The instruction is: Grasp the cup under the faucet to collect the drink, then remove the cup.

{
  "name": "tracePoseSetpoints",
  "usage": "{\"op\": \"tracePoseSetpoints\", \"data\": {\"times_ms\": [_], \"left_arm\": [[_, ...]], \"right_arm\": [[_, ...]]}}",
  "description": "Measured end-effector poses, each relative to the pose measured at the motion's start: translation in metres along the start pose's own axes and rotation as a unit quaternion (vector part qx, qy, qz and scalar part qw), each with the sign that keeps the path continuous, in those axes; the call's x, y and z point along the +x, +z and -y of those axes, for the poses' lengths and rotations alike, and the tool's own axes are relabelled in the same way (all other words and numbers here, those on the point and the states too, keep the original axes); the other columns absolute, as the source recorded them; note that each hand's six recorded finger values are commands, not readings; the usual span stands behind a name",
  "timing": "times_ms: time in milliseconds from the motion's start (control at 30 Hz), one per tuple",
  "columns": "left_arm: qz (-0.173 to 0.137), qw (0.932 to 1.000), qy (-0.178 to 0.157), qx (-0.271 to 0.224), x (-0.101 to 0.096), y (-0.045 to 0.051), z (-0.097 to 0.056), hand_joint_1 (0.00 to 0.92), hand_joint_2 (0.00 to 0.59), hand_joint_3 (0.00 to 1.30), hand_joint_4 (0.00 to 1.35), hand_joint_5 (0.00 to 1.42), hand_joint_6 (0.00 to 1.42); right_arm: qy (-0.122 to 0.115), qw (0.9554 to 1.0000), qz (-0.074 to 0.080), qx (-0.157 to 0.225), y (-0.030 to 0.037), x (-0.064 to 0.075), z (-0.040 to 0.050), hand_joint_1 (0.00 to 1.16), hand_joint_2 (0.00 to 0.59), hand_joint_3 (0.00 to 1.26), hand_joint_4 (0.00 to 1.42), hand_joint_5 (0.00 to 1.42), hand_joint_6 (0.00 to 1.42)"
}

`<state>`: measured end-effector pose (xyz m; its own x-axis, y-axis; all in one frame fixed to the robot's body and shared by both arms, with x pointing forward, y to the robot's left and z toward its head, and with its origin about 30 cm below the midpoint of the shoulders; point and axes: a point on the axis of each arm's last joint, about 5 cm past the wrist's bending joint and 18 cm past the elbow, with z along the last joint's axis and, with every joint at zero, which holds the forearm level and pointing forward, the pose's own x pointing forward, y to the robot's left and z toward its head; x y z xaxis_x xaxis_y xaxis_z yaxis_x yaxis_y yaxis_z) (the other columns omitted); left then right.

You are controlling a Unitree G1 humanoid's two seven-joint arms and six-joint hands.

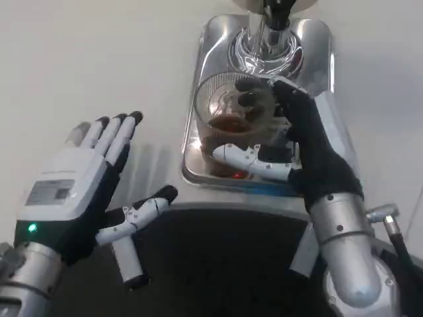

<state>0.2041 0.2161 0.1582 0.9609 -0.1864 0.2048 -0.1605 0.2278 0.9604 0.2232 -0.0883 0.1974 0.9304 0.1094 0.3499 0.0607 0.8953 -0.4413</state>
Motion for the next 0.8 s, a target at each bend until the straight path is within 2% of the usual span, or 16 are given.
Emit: {"op": "tracePoseSetpoints", "data": {"times_ms": [100, 300, 400, 567, 700, 800], "left_arm": [[-0.013, 0.9989, -0.027, 0.035, 0.000, -0.0001, -0.003, 0.000, 0.143, 0.00, 0.00, 0.00, 0.00], [-0.029, 0.9950, -0.060, 0.075, 0.002, -0.0025, -0.010, 0.000, 0.138, 0.00, 0.00, 0.00, 0.00], [-0.024, 0.9938, -0.061, 0.089, 0.003, -0.0033, -0.015, 0.000, 0.139, 0.00, 0.00, 0.00, 0.00], [-0.003, 0.9931, -0.051, 0.105, 0.001, 0.0004, -0.022, 0.000, 0.144, 0.00, 0.00, 0.00, 0.00], [0.011, 0.9931, -0.050, 0.105, -0.008, 0.0064, -0.025, 0.000, 0.143, 0.00, 0.00, 0.00, 0.00], [0.015, 0.9931, -0.051, 0.105, -0.016, 0.0083, -0.027, 0.000, 0.142, 0.00, 0.00, 0.00, 0.00]], "right_arm": [[0.011, 0.9999, 0.003, 0.008, 0.0017, -0.007, 0.0036, 1.16, 0.245, 0.78, 0.80, 0.84, 1.09], [0.044, 0.9988, 0.017, 0.014, 0.0049, -0.027, 0.0185, 1.16, 0.245, 0.77, 0.79, 0.83, 1.09], [0.054, 0.9982, 0.017, 0.019, 0.0060, -0.034, 0.0229, 1.16, 0.245, 0.77, 0.79, 0.83, 1.09], [0.067, 0.9972, 0.023, 0.024, 0.0125, -0.053, 0.0326, 1.16, 0.250, 0.76, 0.78, 0.82, 1.08], [0.070, 0.9970, 0.016, 0.029, 0.0180, -0.067, 0.0379, 1.16, 0.251, 0.77, 0.78, 0.83, 1.09], [0.080, 0.9960, 0.018, 0.035, 0.0233, -0.076, 0.0399, 1.16, 0.245, 0.77, 0.79, 0.84, 1.10]]}}
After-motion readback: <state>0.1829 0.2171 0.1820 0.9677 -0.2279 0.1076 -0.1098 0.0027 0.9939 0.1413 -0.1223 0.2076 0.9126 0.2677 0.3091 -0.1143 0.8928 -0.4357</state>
